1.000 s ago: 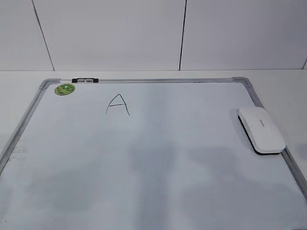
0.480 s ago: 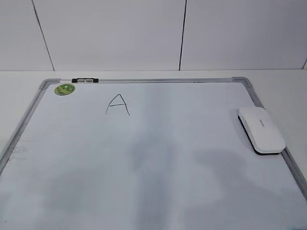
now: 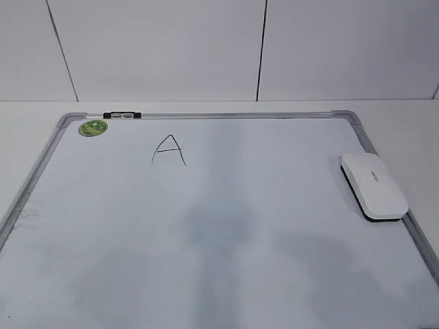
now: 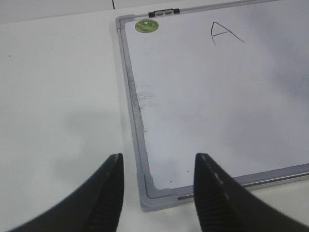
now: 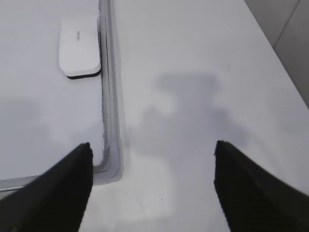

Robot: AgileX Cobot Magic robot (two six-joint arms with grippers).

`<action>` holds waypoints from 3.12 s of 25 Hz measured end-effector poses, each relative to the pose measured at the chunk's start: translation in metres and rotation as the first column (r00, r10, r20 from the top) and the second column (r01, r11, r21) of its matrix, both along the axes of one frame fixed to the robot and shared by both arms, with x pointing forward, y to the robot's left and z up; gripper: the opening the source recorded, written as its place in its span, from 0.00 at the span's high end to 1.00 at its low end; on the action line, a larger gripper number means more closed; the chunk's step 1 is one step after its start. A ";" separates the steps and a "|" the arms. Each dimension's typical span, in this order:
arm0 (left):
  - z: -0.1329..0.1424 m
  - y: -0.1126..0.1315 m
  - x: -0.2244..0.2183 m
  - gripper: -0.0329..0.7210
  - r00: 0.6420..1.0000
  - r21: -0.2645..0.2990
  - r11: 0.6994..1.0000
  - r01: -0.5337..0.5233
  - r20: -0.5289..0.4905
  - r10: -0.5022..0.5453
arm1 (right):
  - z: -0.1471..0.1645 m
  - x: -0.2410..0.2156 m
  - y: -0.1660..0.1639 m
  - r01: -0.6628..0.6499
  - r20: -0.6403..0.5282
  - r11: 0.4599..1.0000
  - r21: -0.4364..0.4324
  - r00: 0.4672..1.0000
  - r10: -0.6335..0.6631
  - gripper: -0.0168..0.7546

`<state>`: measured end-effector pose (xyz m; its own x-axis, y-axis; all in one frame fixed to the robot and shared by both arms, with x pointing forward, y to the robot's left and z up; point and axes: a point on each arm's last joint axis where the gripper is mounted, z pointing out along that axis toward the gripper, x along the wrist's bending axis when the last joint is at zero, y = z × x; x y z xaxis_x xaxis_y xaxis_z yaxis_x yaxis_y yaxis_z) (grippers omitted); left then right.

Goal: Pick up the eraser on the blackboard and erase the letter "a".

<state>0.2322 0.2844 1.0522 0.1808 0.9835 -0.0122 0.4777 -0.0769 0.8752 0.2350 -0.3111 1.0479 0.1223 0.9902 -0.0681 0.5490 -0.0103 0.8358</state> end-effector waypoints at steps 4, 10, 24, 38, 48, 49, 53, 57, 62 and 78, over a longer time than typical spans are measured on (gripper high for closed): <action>0.000 0.000 0.000 0.49 1.000 -0.001 1.000 0.001 -0.001 -0.001 | 0.000 -0.007 0.000 0.000 0.044 1.000 0.000 0.999 0.000 0.21; 0.000 0.000 0.000 0.51 1.000 -0.001 1.000 0.001 -0.001 -0.001 | -0.001 -0.008 0.000 0.001 0.051 1.000 -0.002 0.999 -0.001 0.21; 0.000 0.000 0.000 0.52 1.000 -0.001 1.000 0.001 -0.001 -0.001 | -0.001 -0.008 0.000 0.004 0.053 1.000 -0.003 0.999 -0.004 0.21; 0.000 0.000 0.000 0.56 1.000 -0.001 1.000 0.001 -0.001 -0.001 | -0.001 -0.008 0.000 0.004 0.053 1.000 -0.003 0.999 -0.004 0.21; 0.000 0.000 0.000 0.58 1.000 -0.001 1.000 0.001 -0.001 -0.001 | -0.001 -0.008 0.000 0.004 0.053 1.000 -0.003 0.999 -0.004 0.21; 0.000 0.000 0.000 0.59 1.000 -0.001 1.000 0.001 -0.001 -0.001 | -0.001 -0.008 0.000 0.004 0.053 1.000 -0.003 0.999 -0.004 0.21; 0.000 0.000 0.000 0.60 1.000 -0.001 1.000 0.001 -0.001 -0.001 | -0.001 -0.008 0.000 0.004 0.053 1.000 -0.003 0.999 -0.004 0.21; 0.000 0.000 0.000 0.62 1.000 -0.001 1.000 0.001 -0.001 -0.001 | -0.001 -0.008 0.000 0.004 0.053 1.000 -0.003 0.999 -0.004 0.21; 0.000 0.000 0.000 0.63 1.000 -0.001 1.000 0.001 -0.001 -0.001 | -0.001 -0.008 0.000 0.004 0.053 1.000 -0.003 0.999 -0.004 0.21; 0.000 0.000 0.000 0.64 1.000 -0.001 1.000 0.001 -0.001 -0.001 | -0.001 -0.008 0.000 0.004 0.053 1.000 -0.003 0.999 -0.004 0.21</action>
<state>0.2319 0.2842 1.0521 0.1820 0.9832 -0.0135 0.4780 -0.0765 0.8750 0.2266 -0.3113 1.0474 0.1301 0.9894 -0.0642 0.5040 -0.0103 0.8637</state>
